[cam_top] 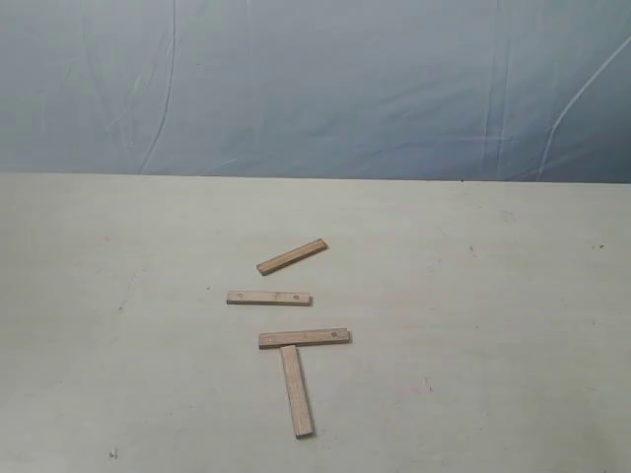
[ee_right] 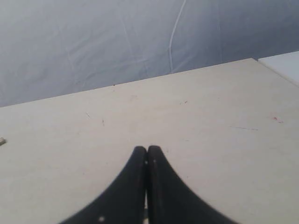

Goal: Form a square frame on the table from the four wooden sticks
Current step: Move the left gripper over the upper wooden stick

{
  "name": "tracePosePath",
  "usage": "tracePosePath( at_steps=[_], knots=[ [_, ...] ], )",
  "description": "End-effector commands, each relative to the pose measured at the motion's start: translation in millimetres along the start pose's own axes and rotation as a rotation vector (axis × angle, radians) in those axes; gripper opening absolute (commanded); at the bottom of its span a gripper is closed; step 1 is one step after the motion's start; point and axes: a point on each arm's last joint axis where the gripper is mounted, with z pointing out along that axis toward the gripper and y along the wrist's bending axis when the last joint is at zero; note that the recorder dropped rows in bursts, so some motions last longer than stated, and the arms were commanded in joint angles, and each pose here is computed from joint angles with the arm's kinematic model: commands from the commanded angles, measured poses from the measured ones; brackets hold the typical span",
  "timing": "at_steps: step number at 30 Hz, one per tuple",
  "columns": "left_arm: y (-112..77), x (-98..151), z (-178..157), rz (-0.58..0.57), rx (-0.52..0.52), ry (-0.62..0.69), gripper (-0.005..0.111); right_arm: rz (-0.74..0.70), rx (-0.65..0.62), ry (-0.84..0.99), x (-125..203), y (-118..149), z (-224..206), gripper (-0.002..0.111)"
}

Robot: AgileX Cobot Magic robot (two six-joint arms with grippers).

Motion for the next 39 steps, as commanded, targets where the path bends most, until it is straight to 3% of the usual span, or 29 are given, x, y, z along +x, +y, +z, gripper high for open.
tracePosePath(
  at_steps=[1, 8, 10, 15, 17, 21, 24, 26, 27, 29, 32, 37, 39],
  knots=[
    [-2.6, -25, -1, -0.212, 0.048, -0.228, 0.0, -0.002, -0.003, -0.007, 1, 0, 0, -0.001],
    [-12.5, -96, 34, -0.212, 0.1, -0.375, 0.0, -0.002, -0.003, -0.007, 1, 0, 0, -0.001],
    [-15.6, -114, 55, -0.178, 0.104, -0.358, 0.0, -0.002, -0.003, -0.007, 1, 0, 0, -0.001],
    [-18.9, -120, 120, 0.052, 0.076, -0.017, 0.0, -0.002, -0.003, -0.007, 1, 0, 0, -0.001],
    [-13.0, -114, 143, 0.039, 0.009, 0.148, 0.0, -0.002, -0.003, -0.007, 1, 0, 0, -0.001],
    [-1.3, -81, 181, 0.095, -0.12, 0.551, 0.0, -0.002, -0.003, -0.006, 1, 0, 0, -0.001],
    [-5.2, -52, 204, 0.186, -0.117, 0.831, 0.0, -0.002, -0.003, -0.006, 1, 0, 0, -0.001],
    [-17.6, -22, 222, 0.252, -0.038, 1.081, 0.0, -0.002, -0.003, -0.006, 1, 0, 0, -0.001],
    [-30.5, 0, 229, 0.251, 0.064, 1.23, 0.0, -0.002, -0.003, -0.006, 1, 0, 0, -0.001],
    [-50.4, 29, 235, 0.192, 0.222, 1.374, 0.0, -0.002, -0.003, -0.006, 1, 0, 0, -0.001],
    [-65.0, 65, 244, 0.122, 0.277, 1.474, 0.002, -0.002, -0.003, -0.006, 1, 0, 0, -0.001],
    [-81.1, 136, 271, 0.193, 0.471, 1.516, 0.025, -0.002, -0.004, -0.01, 0, 0, 0, -0.001],
    [-86.2, 170, 283, 0.223, 0.552, 1.6, 0.037, -0.002, -0.004, -0.01, 0, 0, 0, -0.001]
  ],
)
